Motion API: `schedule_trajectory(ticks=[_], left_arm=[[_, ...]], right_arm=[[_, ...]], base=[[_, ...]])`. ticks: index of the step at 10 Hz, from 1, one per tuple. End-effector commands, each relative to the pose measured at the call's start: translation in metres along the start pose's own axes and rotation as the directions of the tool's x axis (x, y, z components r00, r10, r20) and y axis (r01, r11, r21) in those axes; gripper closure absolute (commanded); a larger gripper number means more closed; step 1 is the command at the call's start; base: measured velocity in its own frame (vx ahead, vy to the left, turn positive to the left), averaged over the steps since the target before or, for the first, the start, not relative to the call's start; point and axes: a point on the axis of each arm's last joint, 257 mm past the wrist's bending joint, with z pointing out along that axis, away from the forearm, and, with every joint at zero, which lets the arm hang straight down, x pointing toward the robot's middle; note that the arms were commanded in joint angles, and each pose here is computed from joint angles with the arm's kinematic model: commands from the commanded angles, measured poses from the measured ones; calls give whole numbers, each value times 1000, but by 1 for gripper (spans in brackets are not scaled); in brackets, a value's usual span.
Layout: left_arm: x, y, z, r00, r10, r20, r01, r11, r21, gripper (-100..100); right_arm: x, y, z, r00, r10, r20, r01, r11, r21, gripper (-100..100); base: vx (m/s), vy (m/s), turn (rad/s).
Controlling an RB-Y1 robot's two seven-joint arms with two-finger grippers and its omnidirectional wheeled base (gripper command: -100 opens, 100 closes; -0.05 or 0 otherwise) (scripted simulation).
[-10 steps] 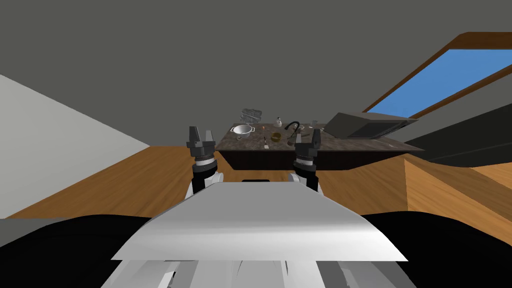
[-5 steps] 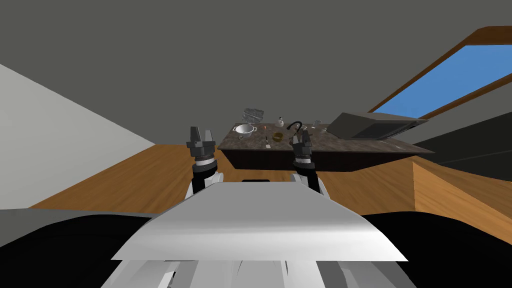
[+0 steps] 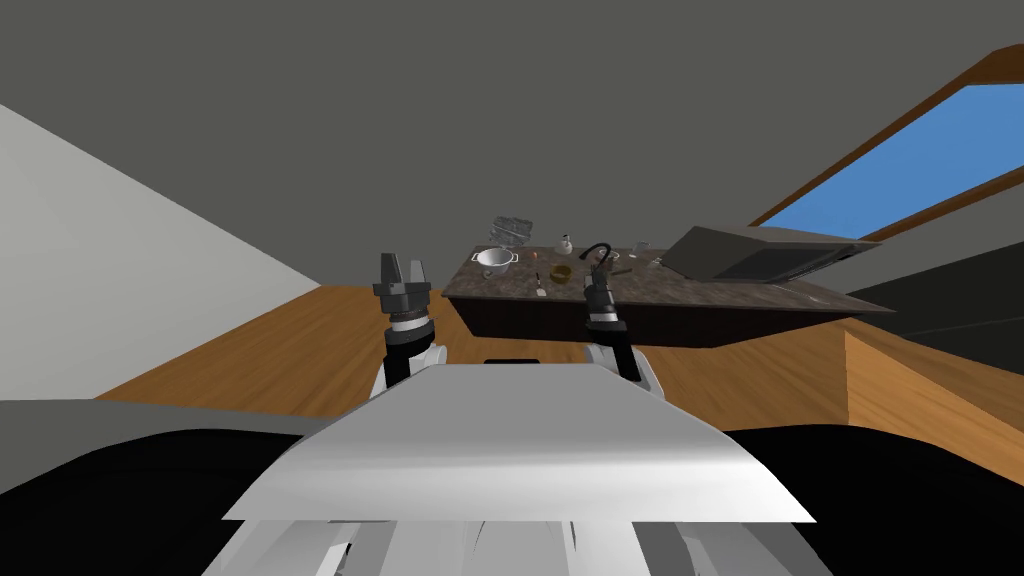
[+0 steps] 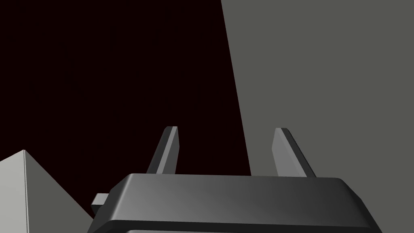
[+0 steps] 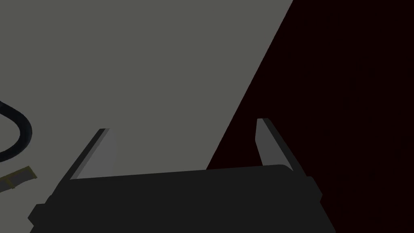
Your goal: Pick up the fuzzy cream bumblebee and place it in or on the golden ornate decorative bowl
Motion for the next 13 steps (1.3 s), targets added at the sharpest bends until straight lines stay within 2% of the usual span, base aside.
schedule_trajectory(ticks=[1,2,3,4,5,6,8,9,10,11,12,13], left_arm=[[0,0,0,1000,0,0,0,1000,0,0],[0,0,0,1000,0,0,0,1000,0,0],[0,0,0,1000,0,0,0,1000,0,0],[0,0,0,1000,0,0,0,1000,0,0],[0,0,0,1000,0,0,0,1000,0,0],[0,0,0,1000,0,0,0,1000,0,0],[0,0,0,1000,0,0,0,1000,0,0],[0,0,0,1000,0,0,0,1000,0,0],[0,0,0,1000,0,0,0,1000,0,0],[0,0,0,1000,0,0,0,1000,0,0],[0,0,0,1000,0,0,0,1000,0,0],[0,0,0,1000,0,0,0,1000,0,0]], right_arm=[[0,-18,3,997,-78,-17,79,996,50,-100],[1,-22,2,997,-78,-20,79,995,63,-100],[0,-34,4,991,-129,-33,132,987,96,-100],[0,-36,3,991,-129,-35,132,986,103,-100],[-1,-50,4,982,-180,-52,186,972,143,-100],[-1,-50,4,982,-180,-52,186,972,143,-100],[-5,-75,4,956,-279,-86,291,935,204,-100],[-5,-80,3,955,-281,-93,295,930,221,-100],[-7,-93,3,937,-329,-114,348,904,250,-100],[-7,-95,2,937,-328,-117,348,901,258,-100],[-10,-109,1,917,-374,-143,400,870,290,-100],[-10,-110,1,917,-373,-144,400,868,293,-100]], base=[[-13,52,73],[-9,41,21],[-2,37,36],[3,27,23],[2,30,38],[2,27,20],[11,48,50],[10,36,13],[13,39,25],[10,33,12],[21,35,29],[18,27,13]])
